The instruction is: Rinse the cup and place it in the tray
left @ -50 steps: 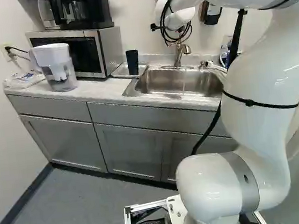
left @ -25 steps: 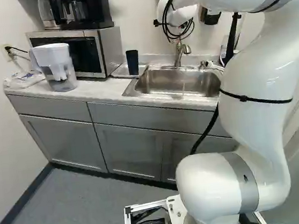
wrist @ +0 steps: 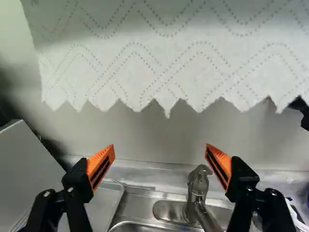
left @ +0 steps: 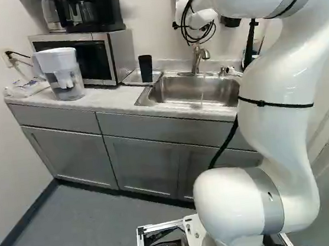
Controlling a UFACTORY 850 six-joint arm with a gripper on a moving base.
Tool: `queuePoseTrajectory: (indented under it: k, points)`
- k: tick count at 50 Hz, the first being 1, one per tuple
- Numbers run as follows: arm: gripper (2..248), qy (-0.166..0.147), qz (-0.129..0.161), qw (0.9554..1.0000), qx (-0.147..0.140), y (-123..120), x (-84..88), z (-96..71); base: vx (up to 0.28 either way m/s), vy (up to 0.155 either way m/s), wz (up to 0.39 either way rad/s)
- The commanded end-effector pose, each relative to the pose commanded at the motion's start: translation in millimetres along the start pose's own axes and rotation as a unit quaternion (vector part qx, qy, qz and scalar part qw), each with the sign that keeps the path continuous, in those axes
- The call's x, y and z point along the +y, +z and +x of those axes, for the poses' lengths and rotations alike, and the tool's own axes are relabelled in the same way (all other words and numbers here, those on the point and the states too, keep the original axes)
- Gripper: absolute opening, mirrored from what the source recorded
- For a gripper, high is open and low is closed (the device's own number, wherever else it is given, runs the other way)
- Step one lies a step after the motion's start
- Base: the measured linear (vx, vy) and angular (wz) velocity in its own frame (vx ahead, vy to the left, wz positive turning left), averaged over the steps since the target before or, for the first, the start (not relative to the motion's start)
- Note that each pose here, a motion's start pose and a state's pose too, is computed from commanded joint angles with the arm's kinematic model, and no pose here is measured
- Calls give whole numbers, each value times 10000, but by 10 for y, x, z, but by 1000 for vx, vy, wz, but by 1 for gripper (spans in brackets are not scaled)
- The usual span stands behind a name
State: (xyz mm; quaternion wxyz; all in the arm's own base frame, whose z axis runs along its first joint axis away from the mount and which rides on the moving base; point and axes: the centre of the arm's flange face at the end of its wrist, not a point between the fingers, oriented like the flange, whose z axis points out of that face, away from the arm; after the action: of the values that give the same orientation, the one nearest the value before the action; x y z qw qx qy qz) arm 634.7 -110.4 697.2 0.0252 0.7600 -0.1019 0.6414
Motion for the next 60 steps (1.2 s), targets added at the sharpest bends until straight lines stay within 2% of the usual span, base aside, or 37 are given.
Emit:
queuePoseTrajectory:
  k: [38, 60]
  points:
    - [247, 0, -1, 10000, 9, 124, 1, 8, 0, 0, 0]
    - [247, 0, -14, 9999, -155, 150, 1, -21, 0, 0, 0]
